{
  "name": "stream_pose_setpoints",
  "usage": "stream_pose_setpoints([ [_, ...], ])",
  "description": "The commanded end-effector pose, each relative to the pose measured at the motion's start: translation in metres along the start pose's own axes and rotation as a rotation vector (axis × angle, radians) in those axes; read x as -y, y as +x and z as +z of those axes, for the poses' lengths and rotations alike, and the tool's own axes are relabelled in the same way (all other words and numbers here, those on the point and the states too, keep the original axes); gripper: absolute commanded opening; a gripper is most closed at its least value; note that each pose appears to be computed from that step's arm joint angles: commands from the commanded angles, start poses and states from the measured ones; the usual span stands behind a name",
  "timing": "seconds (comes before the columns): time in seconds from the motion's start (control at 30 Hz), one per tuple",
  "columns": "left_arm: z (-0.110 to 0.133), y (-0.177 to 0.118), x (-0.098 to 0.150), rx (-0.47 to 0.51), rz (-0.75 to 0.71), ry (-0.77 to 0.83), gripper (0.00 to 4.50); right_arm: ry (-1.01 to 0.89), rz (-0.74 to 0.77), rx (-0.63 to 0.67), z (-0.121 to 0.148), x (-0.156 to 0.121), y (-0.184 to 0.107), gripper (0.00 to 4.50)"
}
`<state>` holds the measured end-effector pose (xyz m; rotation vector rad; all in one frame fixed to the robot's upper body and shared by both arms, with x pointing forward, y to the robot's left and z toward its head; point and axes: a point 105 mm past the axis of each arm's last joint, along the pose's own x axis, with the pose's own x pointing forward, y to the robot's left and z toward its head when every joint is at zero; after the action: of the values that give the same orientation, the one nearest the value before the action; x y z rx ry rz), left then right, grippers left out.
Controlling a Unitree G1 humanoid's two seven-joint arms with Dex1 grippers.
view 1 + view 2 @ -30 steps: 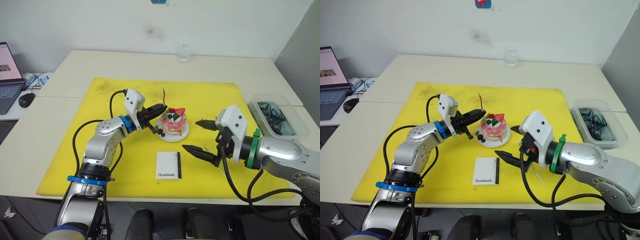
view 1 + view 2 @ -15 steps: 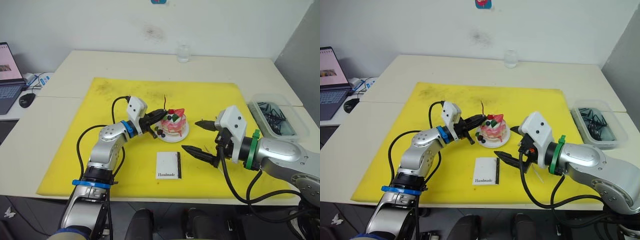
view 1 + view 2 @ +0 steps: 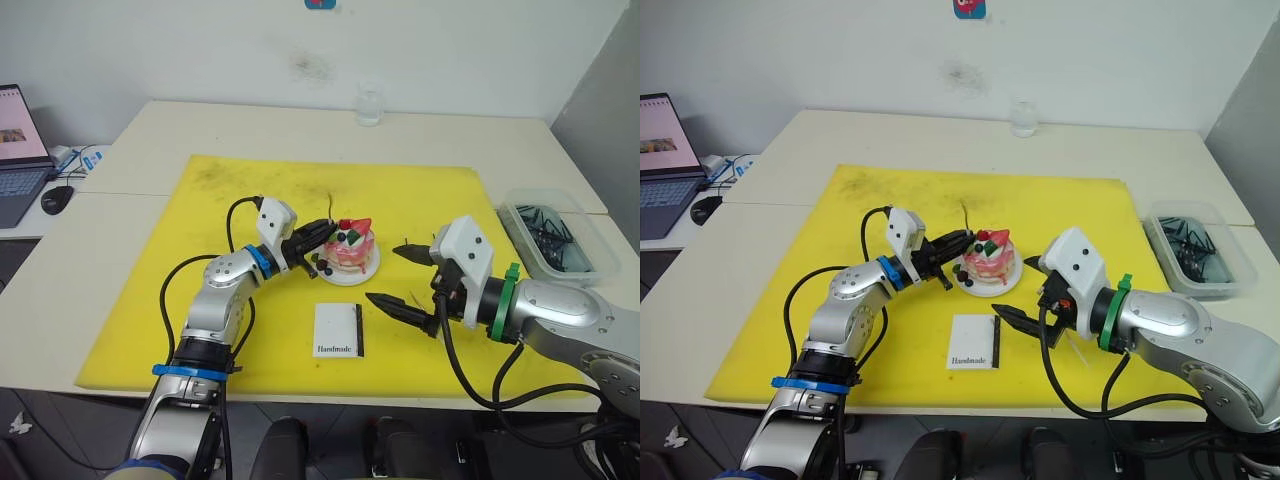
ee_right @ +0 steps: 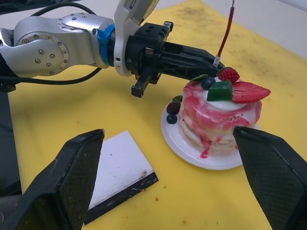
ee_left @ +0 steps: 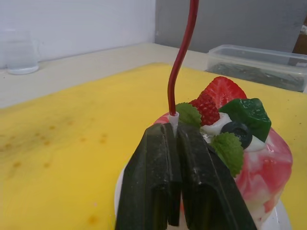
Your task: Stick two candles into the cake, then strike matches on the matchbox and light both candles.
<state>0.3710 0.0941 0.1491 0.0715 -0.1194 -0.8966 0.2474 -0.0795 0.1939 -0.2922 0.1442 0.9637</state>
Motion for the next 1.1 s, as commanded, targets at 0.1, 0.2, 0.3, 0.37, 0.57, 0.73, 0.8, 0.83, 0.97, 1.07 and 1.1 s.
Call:
stream_pose_setpoints([
  [0.1, 0.015, 0.002, 0.0, 0.026, 0.005, 0.028, 2.44, -0.043, -0.021, 0.039, 0.011, 0.001, -0.003, 4.5],
  [0.2, 0.02, 0.0, -0.004, 0.028, 0.023, 0.055, 3.39, -0.044, -0.023, 0.041, 0.011, 0.002, -0.003, 4.5],
  [0.3, 0.025, -0.005, -0.014, 0.034, 0.061, 0.077, 3.67, -0.044, -0.027, 0.047, 0.012, 0.004, -0.002, 4.5],
  [0.37, 0.027, -0.006, -0.015, 0.038, 0.069, 0.083, 3.67, -0.045, -0.028, 0.051, 0.013, 0.004, -0.001, 4.5],
  [0.57, 0.033, -0.008, -0.015, 0.054, 0.067, 0.107, 3.67, -0.048, -0.048, 0.071, 0.016, 0.008, 0.0, 4.5],
  [0.73, 0.044, -0.02, -0.015, 0.06, 0.055, 0.135, 3.67, -0.054, -0.089, 0.105, 0.023, 0.014, -0.002, 4.5],
  [0.8, 0.05, -0.028, -0.017, 0.055, 0.056, 0.152, 3.67, -0.062, -0.111, 0.123, 0.027, 0.017, -0.005, 4.5],
  [0.83, 0.054, -0.033, -0.02, 0.056, 0.067, 0.162, 3.67, -0.066, -0.122, 0.132, 0.029, 0.019, -0.006, 4.5],
  [0.97, 0.065, -0.054, -0.02, 0.03, 0.064, 0.193, 3.67, -0.075, -0.148, 0.164, 0.034, 0.023, -0.011, 4.5],
  [1.07, 0.065, -0.069, -0.012, -0.011, 0.024, 0.17, 3.67, -0.082, -0.166, 0.179, 0.035, 0.025, -0.017, 4.5],
  [1.1, 0.063, -0.074, -0.004, -0.037, -0.02, 0.163, 3.84, -0.084, -0.173, 0.184, 0.036, 0.026, -0.02, 4.5],
])
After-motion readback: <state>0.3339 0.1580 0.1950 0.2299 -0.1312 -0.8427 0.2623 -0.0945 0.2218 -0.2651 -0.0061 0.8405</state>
